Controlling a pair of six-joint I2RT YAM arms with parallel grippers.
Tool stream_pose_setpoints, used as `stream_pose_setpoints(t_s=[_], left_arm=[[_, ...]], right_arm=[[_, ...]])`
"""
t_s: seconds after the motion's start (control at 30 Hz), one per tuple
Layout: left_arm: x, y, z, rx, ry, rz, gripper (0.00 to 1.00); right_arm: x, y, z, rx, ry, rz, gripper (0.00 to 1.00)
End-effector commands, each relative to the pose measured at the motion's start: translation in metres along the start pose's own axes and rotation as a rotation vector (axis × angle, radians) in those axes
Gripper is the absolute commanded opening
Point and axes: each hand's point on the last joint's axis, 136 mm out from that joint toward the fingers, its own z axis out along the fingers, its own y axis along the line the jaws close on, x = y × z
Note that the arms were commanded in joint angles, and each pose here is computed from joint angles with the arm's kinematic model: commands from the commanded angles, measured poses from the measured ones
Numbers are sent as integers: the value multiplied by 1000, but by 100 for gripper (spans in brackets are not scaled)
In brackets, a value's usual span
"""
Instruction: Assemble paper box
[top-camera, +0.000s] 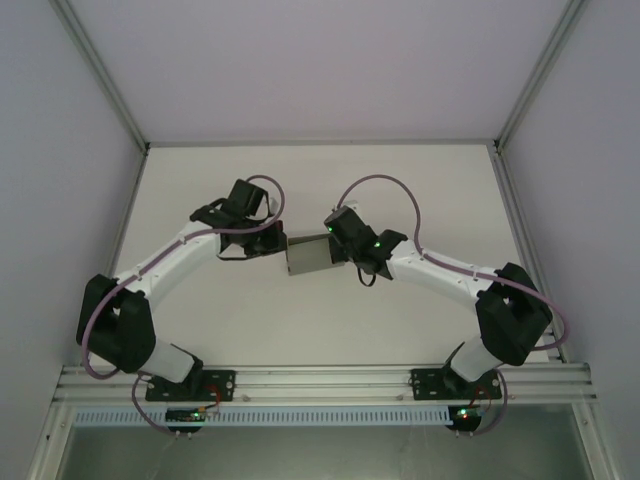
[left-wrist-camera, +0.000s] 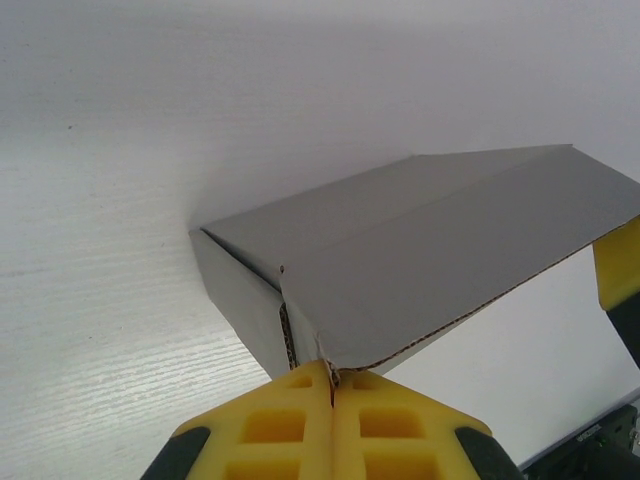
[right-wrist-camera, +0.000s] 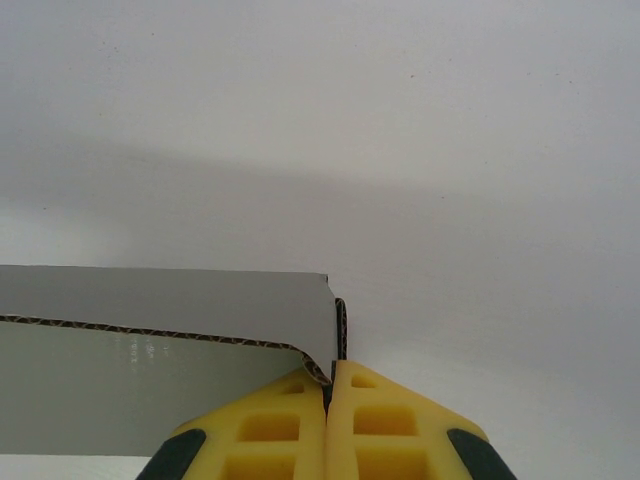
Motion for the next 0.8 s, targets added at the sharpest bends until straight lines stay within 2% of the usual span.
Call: stream_pose_setpoints(t_s=[0.0,0.37,0.4,0.57,0.7,0.77], left_arm=[[7,-11,11,59,46,19,0],[35,30,40,-93,94,-3,0],[36,32,41,-103,93,-7,0],[34,34,41,-112,79,-2,0],[34,31,41,-105,81,13,0],[34,30,40,-104,78,17,0]], right_arm=[[43,10,12,-45,149,-41,0],[47,8,12,-45,163,-54,0],[45,8,11,-47,158,-57,2],[25,18,-1,-147,105,-74,23],[0,27,-18,-272,30,-64,50],[-12,26,-24,-305,-1,-42,55]])
